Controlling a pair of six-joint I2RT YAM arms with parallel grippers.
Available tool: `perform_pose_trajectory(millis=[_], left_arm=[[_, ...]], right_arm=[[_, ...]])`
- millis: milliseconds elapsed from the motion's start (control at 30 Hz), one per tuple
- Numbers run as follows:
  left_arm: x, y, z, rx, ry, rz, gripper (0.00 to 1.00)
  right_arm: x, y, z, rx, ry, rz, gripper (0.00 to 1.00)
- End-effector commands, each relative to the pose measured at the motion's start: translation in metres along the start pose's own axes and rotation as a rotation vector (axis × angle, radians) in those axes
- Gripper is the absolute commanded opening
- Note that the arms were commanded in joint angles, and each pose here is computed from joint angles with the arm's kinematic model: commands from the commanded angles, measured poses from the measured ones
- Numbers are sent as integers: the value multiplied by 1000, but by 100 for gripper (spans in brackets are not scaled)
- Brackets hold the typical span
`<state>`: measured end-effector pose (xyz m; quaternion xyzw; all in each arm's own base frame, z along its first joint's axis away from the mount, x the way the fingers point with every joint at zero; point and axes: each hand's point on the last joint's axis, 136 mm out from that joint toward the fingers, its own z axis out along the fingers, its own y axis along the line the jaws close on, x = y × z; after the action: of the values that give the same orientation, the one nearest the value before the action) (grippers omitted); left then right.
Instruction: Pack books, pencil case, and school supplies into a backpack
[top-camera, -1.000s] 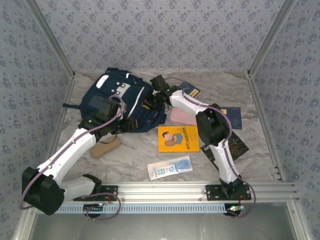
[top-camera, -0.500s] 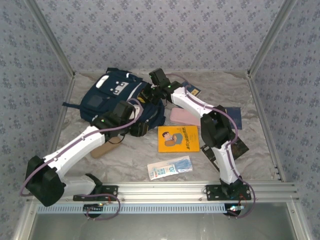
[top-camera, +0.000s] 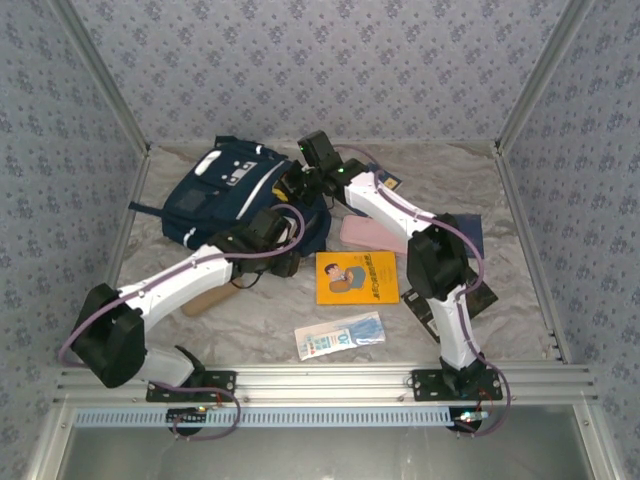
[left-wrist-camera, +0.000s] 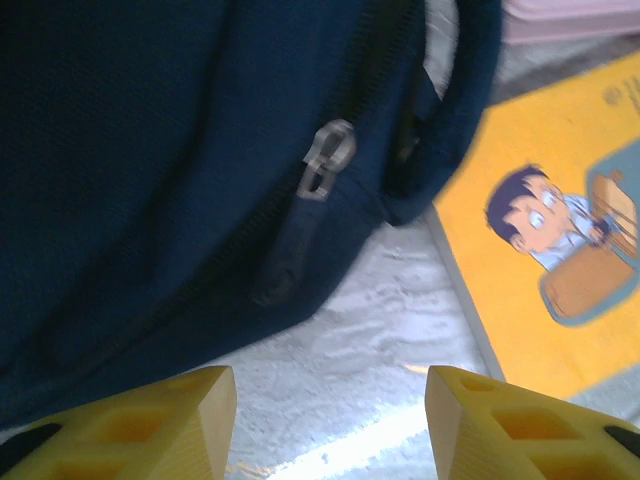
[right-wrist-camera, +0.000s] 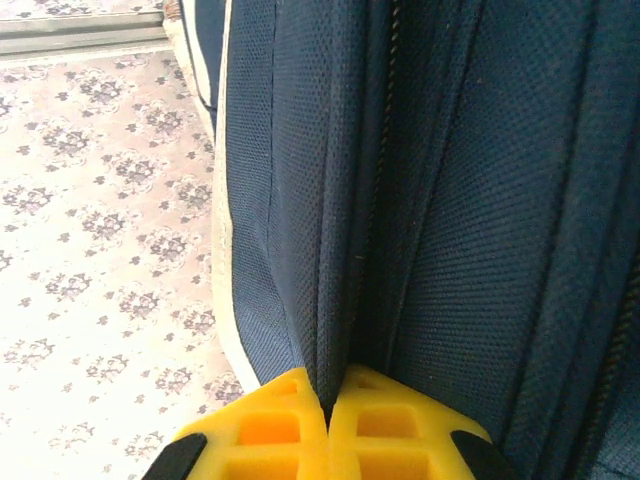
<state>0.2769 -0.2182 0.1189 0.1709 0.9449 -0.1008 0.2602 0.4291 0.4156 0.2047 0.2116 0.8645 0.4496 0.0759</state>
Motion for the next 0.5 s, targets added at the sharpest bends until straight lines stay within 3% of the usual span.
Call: perform_pose_trajectory(millis=[0,467], left_arm=[[-15,12,4,-90,-57,-17,52],[-48,12,14,-185,-141,-28,47]], right_arm=[[9,56,-41,-145,-27,-36,0],[31,56,-29,-161,10,-25,0]])
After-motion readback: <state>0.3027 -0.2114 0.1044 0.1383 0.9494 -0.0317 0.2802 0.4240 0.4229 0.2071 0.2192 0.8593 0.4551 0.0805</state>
